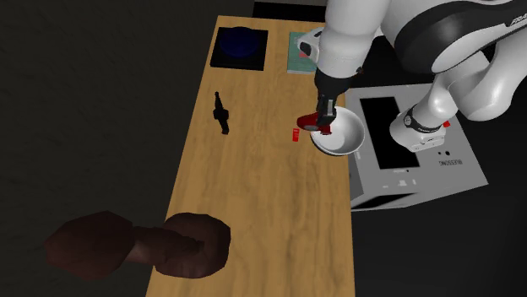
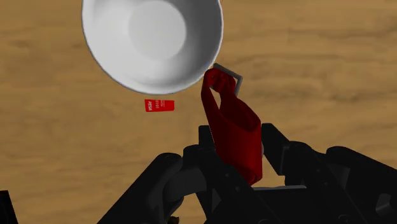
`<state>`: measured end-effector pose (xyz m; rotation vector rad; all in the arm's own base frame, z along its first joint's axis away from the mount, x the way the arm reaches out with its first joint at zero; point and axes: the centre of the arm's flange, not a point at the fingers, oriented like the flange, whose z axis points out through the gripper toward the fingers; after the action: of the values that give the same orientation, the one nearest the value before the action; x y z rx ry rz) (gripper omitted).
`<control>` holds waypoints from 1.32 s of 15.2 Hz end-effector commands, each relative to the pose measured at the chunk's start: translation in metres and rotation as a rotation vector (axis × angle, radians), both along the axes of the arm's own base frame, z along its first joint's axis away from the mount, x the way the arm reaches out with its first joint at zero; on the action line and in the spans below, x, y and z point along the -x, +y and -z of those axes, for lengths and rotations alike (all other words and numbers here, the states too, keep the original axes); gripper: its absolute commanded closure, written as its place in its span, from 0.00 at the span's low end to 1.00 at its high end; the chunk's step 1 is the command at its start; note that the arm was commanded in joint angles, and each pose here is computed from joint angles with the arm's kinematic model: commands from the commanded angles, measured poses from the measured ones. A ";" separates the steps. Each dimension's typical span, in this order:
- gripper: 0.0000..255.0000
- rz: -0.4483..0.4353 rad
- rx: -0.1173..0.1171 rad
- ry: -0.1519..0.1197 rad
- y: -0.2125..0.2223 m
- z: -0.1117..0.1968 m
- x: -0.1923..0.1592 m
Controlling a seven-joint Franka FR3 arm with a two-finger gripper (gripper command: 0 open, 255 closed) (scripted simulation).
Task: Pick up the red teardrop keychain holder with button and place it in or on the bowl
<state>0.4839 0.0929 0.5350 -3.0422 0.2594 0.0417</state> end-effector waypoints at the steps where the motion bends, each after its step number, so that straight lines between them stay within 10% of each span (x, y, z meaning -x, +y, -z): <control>1: 1.00 0.000 -0.001 0.000 -0.013 -0.003 0.024; 7: 1.00 0.000 -0.001 0.000 -0.050 -0.012 0.094; 20: 1.00 0.000 -0.001 0.000 -0.050 0.057 0.094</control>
<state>0.3899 0.0419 0.4828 -3.0418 0.2586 0.0423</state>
